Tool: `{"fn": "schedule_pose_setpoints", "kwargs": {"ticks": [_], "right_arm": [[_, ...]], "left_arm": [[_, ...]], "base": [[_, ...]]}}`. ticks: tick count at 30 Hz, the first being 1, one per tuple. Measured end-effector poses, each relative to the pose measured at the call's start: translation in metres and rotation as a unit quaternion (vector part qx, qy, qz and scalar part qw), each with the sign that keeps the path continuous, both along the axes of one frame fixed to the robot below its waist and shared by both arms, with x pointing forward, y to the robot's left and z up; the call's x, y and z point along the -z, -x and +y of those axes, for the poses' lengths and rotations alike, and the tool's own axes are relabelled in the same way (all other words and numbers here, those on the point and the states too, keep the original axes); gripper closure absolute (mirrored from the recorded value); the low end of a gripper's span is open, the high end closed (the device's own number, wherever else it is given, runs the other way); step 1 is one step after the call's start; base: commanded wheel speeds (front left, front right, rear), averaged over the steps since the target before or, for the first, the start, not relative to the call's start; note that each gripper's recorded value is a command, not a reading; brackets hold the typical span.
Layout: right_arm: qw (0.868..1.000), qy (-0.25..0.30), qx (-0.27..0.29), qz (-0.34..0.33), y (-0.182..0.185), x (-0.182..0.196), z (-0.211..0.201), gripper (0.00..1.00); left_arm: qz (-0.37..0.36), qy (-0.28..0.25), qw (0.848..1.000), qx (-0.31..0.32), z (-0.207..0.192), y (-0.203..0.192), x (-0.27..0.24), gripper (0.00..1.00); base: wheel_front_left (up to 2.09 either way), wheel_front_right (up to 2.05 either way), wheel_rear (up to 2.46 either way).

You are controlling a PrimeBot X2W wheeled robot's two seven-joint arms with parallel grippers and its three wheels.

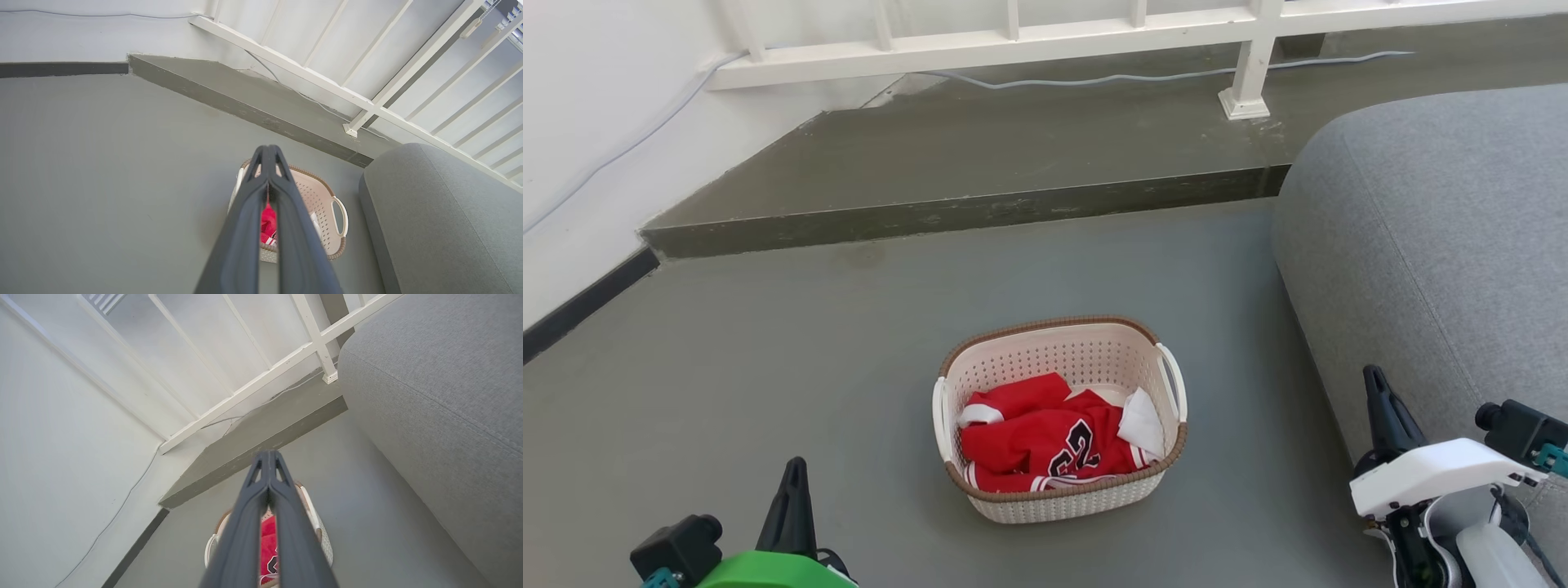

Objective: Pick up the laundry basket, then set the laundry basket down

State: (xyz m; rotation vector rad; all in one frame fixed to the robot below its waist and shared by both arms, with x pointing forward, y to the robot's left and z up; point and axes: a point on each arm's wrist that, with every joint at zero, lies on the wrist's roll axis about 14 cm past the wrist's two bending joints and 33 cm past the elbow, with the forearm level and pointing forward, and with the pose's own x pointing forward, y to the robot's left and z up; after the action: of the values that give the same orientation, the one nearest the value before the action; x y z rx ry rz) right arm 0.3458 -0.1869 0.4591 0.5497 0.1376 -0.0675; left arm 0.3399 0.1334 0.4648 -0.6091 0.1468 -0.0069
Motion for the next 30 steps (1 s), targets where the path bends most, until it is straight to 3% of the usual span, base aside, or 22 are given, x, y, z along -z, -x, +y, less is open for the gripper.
{"fn": "schedule_pose_setpoints", "kwargs": {"ticks": [17,30], "right_arm": [[0.995,-0.101,0.02,0.011,-0.005,0.002,-0.005,1.0],[0.982,-0.186,0.032,0.009,-0.011,-0.001,-0.008,1.0]], "left_arm": [[0.022,0.091,0.995,-0.018,0.012,-0.005,0.005,1.0],[0.035,0.171,0.984,-0.03,0.018,-0.009,0.007,1.0]], "base": [[0.0,0.0,0.0],[0.0,0.0,0.0]]}}
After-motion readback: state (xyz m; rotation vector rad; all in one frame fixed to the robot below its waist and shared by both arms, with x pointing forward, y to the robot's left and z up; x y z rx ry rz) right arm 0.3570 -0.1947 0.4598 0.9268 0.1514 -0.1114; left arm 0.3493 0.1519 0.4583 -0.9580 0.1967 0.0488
